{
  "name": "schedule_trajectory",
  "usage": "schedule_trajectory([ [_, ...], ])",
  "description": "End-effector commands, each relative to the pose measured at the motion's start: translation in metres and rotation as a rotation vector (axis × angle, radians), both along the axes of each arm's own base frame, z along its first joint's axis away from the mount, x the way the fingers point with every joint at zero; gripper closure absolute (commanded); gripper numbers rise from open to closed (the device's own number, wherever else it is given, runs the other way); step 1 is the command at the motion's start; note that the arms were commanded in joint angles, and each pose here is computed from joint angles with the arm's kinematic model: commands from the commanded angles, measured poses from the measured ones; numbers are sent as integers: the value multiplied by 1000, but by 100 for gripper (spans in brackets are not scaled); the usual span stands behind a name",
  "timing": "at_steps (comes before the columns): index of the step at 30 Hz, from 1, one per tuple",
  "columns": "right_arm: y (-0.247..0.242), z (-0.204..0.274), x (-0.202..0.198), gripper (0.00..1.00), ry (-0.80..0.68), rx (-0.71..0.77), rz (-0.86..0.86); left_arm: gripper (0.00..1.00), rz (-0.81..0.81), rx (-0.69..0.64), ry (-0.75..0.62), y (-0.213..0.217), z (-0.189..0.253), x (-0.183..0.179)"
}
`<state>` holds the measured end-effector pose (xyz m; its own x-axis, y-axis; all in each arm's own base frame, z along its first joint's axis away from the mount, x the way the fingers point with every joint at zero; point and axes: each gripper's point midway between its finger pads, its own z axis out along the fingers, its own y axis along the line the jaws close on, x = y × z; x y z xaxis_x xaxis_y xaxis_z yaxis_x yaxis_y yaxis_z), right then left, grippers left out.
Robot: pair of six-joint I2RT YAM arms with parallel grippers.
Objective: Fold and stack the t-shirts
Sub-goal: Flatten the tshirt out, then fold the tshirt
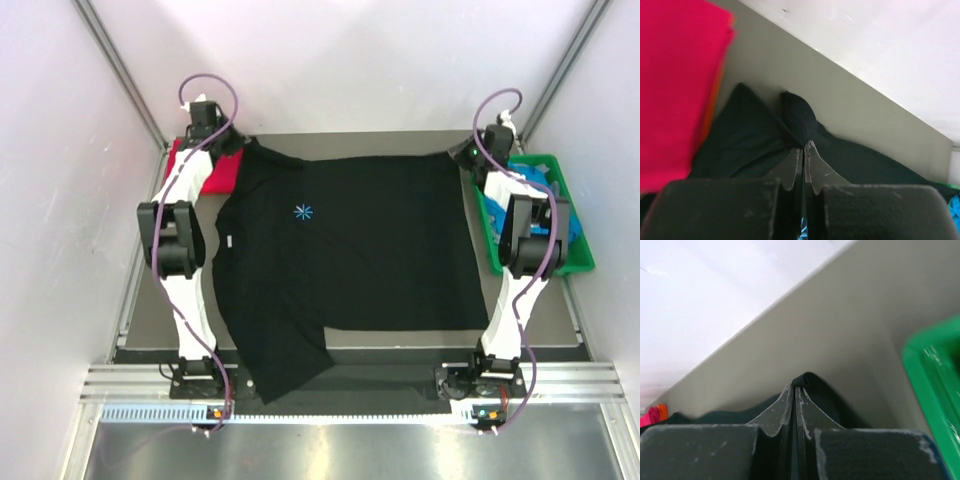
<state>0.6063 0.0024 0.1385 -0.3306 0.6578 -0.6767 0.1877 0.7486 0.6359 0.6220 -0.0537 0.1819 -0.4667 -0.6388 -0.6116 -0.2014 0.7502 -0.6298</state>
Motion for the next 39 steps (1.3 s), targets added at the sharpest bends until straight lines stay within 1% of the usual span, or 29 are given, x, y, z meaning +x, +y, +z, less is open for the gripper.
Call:
schedule_trajectory([
  [1,-7,15,-15,100,-35,4,8,100,67,68,-76,35,54,-28],
  [3,-8,8,-23,100,-15,8,-4,100,68,61,-90,39,65,-41],
  [5,-11,7,-27,100,-8,14,-11,100,61,42,-51,41,57,-54],
  [11,-12,2,-34,100,35,-7,-5,100,33,43,-47,36,79,-85],
  [12,-13,3,-36,100,38,-10,-7,100,26,42,-15,34,71,-92],
  [14,-14,9,-42,100,32,-24,-14,100,12,31,0,31,67,-102],
  [21,-16,0,-66,100,80,-48,-22,100,4,33,123,26,19,-153],
  [24,-18,-3,-79,100,96,-66,-31,100,-14,2,141,20,9,-168],
  [27,-20,-6,-89,100,111,-75,-41,100,-53,-28,161,9,4,-183],
  [35,-26,-4,-110,100,117,-91,-67,100,-7,30,213,19,1,-212],
  [39,-29,1,-115,100,115,-110,-72,100,1,32,239,20,1,-224],
])
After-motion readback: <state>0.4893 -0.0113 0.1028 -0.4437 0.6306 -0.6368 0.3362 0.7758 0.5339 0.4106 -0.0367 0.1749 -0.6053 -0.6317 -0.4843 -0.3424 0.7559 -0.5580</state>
